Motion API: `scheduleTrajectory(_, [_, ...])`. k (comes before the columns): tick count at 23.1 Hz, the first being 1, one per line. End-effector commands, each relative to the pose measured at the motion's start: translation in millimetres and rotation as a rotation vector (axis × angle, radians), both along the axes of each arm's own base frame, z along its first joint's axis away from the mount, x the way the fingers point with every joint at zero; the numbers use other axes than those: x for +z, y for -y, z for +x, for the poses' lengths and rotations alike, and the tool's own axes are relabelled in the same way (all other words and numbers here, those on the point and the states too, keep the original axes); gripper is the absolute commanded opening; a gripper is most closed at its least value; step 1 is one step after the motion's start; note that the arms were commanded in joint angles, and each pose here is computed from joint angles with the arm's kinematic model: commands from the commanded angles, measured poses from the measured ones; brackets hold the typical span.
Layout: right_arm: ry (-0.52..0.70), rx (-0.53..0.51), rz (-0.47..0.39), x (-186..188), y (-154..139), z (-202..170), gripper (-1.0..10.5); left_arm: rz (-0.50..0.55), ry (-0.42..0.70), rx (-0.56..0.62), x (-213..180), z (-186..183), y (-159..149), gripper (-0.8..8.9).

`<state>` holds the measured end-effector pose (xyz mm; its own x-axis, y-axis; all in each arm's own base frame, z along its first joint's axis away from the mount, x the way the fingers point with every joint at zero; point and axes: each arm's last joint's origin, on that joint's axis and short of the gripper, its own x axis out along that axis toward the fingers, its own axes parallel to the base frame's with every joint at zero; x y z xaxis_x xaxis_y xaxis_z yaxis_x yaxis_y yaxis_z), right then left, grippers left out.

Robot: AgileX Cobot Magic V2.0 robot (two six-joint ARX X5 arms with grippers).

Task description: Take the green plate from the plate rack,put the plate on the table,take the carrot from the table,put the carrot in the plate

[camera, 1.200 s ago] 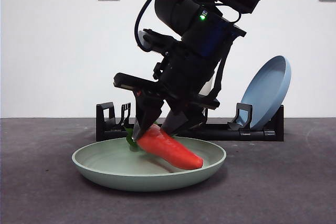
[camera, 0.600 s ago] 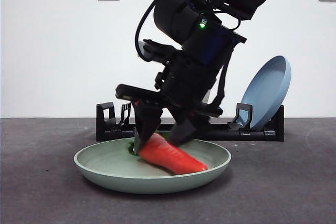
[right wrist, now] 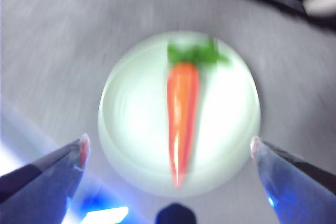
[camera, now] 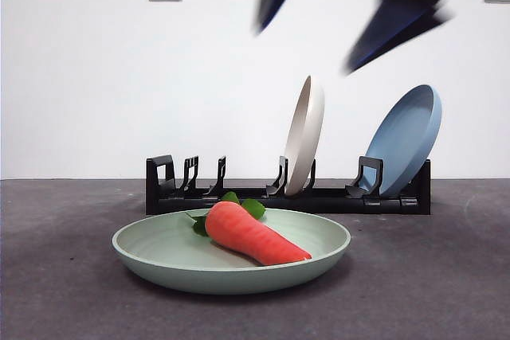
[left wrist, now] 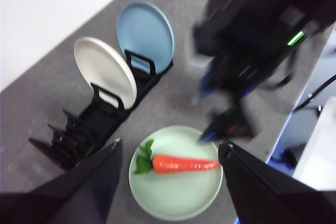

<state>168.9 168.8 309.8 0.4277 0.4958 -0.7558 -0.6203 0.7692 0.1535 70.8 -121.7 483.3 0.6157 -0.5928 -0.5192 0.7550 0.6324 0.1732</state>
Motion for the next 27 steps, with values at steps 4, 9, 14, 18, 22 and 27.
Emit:
scheduleTrajectory(4, [-0.030,-0.005,-0.018,26.9,52.4,-53.7,5.3,0.054,-0.086,0.030,-8.3,-3.2,-5.5,3.10])
scheduleTrajectory(9, [-0.053,-0.006,-0.027,31.7,72.9,-74.6,3.9,0.094,-0.126,0.042,-12.6,-5.0,-8.8,2.32])
scheduleTrajectory(14, [-0.103,0.034,-0.014,31.9,79.9,-84.1,-0.1,0.081,-0.158,-0.002,-12.9,-6.3,-7.8,-0.08])
scheduleTrajectory(18, [-0.105,0.044,-0.008,32.2,80.2,-84.9,-0.1,0.077,-0.167,-0.016,-13.0,-6.7,-7.5,-0.08])
scheduleTrajectory(22, [-0.103,0.043,-0.007,32.3,80.1,-84.7,-0.1,0.077,-0.166,-0.014,-12.9,-6.6,-7.5,-0.03])
scheduleTrajectory(27, [-0.100,0.040,-0.009,32.3,80.3,-84.7,0.0,0.077,-0.166,-0.014,-12.9,-6.6,-7.5,-0.01])
